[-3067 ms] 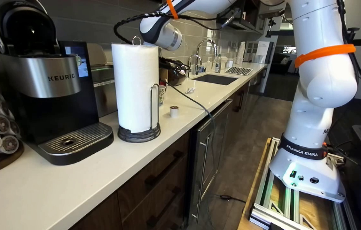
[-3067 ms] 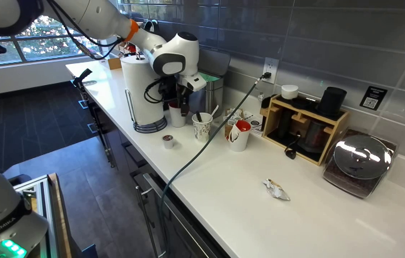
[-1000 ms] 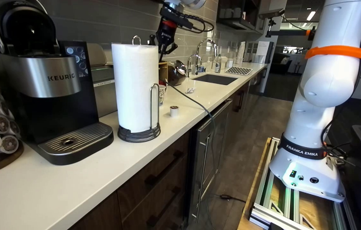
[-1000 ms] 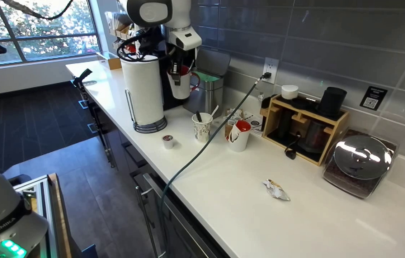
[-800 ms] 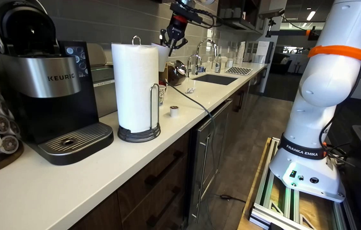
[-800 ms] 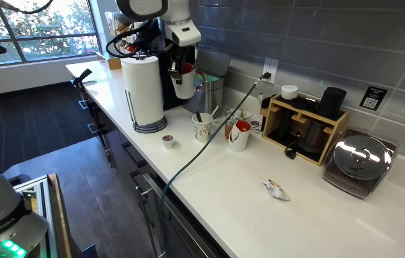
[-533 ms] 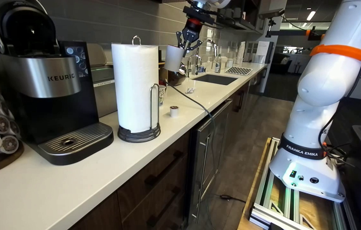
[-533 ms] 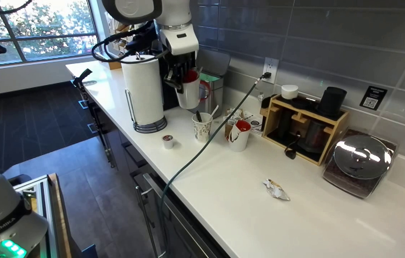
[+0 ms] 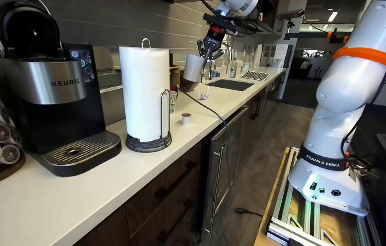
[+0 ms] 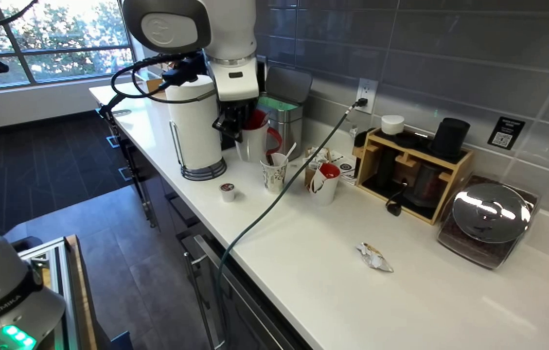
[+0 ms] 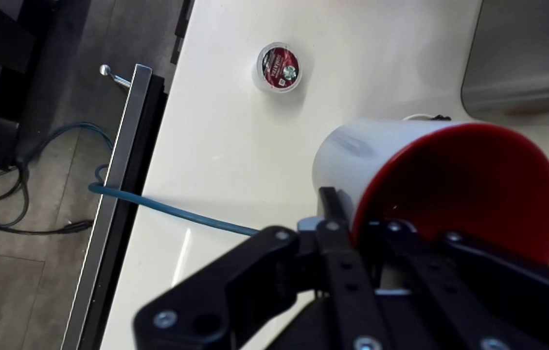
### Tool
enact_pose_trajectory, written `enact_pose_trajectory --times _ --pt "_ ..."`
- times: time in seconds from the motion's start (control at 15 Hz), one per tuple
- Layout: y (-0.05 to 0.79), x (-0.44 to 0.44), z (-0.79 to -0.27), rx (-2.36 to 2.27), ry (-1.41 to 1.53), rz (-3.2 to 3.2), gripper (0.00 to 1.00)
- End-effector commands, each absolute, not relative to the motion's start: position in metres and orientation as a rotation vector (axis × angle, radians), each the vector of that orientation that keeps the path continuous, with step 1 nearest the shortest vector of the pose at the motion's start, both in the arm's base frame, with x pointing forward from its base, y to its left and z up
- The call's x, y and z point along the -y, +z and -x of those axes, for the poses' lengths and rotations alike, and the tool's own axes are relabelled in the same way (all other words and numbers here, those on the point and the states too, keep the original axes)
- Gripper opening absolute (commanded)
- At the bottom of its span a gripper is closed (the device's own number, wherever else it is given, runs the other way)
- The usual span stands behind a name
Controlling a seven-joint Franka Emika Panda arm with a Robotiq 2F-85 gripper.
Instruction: Move the red and white mug to the right
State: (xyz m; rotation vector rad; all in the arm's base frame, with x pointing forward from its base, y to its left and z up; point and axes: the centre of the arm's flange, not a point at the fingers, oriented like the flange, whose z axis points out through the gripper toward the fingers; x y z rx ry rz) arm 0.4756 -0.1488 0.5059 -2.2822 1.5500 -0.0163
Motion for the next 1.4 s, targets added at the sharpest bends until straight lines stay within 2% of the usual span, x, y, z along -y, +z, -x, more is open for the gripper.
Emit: enact_pose_trajectory --times 0.0,0.67,1.33 --pt "0.506 0.149 -0.476 -1.551 -0.017 2.281 0.03" --pt "0.457 0.276 -0.520 -1.966 -0.067 2.153 0.03" --pt "0.389 0.311 -0.555 -2.130 0.023 1.984 0.03"
